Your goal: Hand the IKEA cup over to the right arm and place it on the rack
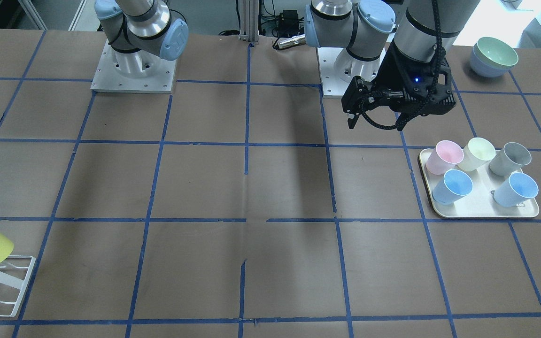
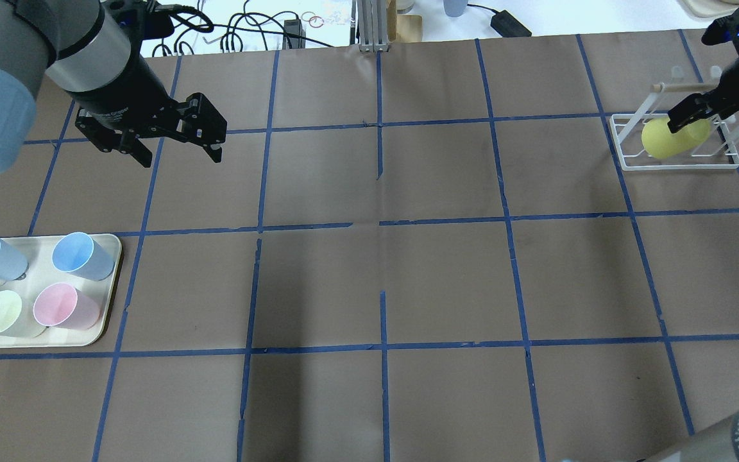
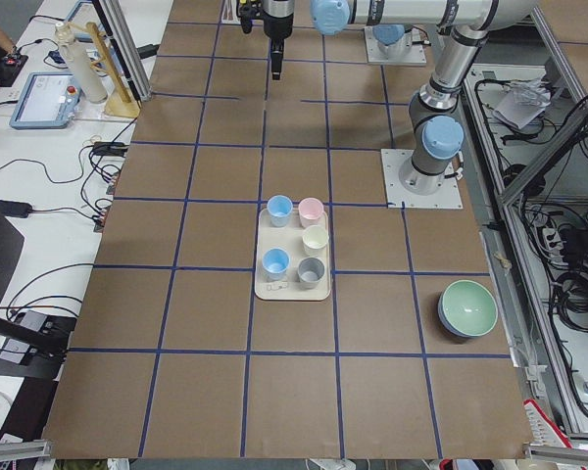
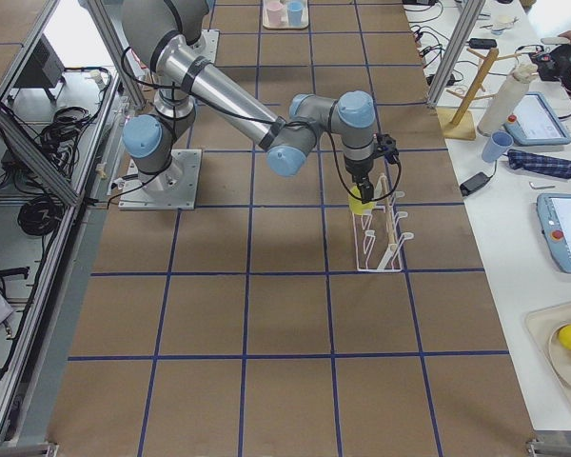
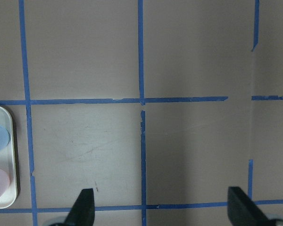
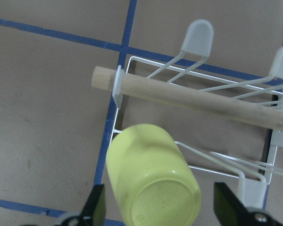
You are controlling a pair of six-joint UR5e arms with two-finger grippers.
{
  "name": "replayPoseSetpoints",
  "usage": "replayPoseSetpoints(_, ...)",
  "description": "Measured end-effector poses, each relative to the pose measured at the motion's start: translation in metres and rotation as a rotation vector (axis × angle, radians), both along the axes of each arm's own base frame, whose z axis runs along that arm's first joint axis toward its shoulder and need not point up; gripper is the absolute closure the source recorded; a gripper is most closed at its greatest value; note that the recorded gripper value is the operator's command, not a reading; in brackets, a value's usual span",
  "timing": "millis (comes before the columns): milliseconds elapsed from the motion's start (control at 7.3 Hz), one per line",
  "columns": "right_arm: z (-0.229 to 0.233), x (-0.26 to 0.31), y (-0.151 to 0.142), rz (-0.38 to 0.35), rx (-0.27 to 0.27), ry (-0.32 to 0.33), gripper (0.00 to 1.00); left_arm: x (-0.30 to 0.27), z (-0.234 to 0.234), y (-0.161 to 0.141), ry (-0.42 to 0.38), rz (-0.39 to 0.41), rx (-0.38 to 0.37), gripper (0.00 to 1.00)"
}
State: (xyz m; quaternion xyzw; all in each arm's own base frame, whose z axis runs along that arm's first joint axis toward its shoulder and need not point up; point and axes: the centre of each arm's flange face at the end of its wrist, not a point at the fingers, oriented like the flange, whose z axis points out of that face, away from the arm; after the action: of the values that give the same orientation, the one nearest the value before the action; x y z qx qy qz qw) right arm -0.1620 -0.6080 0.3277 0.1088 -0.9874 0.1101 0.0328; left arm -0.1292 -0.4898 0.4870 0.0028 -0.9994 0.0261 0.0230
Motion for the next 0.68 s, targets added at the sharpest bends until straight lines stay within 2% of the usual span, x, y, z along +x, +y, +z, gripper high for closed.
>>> replayPoseSetpoints(411,0.028,0.009,0.014,0.001,0.031,-0.012,0.0,0.0,0.001,-0.006,0.006,0.015,-0.001,0.0)
replayPoseSetpoints(685,0.084,0.035,0.052,-0.017,0.072,-0.042,0.0,-0.001,0.003,-0.009,0.006,0.016,-0.004,0.0)
